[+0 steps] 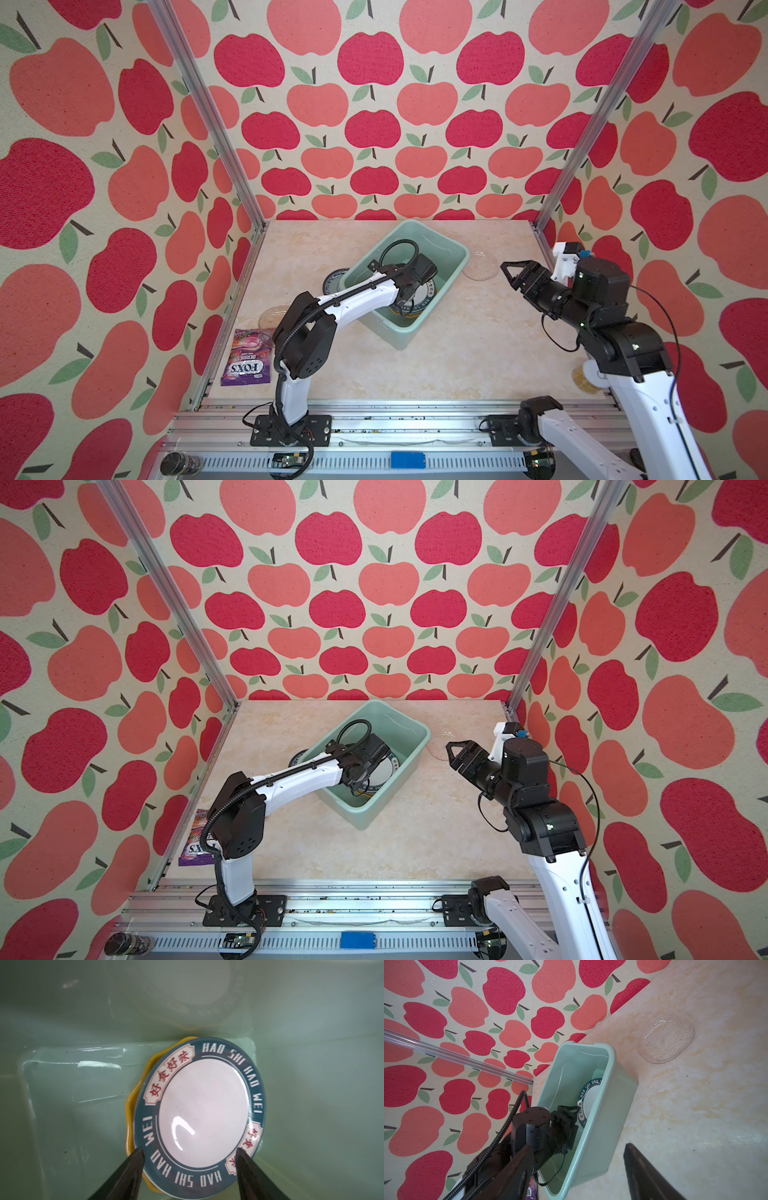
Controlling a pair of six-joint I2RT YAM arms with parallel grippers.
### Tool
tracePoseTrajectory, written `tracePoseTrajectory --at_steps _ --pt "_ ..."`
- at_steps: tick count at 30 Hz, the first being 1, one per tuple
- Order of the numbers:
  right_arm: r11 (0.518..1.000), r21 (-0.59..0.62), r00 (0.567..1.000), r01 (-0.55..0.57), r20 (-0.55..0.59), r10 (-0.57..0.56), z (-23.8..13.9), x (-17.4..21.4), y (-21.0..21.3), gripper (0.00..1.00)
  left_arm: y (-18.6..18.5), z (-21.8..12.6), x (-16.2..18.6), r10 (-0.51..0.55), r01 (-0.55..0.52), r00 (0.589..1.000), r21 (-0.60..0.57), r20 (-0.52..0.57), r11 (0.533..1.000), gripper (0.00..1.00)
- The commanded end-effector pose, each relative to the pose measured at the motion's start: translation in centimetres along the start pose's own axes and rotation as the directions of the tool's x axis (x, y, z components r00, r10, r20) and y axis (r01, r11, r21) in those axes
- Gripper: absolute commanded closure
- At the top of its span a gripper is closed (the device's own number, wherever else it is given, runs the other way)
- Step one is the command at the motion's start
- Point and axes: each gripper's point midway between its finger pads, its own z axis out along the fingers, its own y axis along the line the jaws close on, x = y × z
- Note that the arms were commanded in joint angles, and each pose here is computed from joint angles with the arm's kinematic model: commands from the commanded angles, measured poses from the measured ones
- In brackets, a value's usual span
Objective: Place the plates into the plastic bin on the countertop
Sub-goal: 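Lay the green-rimmed plate flat onto the stacked plates with the left gripper, then move the open left gripper to the floral plate while the right reaches over the bin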
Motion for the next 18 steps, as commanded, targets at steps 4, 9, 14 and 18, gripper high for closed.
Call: tracePoseTrajectory --at_steps 4,9,14,18 --pt "0.996 0.005 0.995 0.093 0.041 -0.094 -1.3 -1.4 0.9 0.23 -10.1 -11.1 -6.3 0.398 -0.506 0.851 0.327 0.343 0.798 0.24" --pt "0.993 -0.016 0.992 0.120 0.051 -0.119 -1.5 -2.1 2.0 0.23 -12.7 -19.6 -7.0 0.571 -0.810 0.582 0.349 0.579 0.471 0.14" --pt "0.982 -0.106 0.987 0.159 0.017 -0.158 -0.8 -2.2 4.2 0.24 -9.0 -26.1 -11.3 0.585 -0.917 0.362 0.165 0.726 0.363 0.06" --pt "0.959 -0.206 0.976 0.196 -0.054 -0.211 0.6 -1.5 6.8 0.26 -2.2 -27.2 -17.5 0.543 -0.818 0.520 0.201 0.659 0.539 0.07"
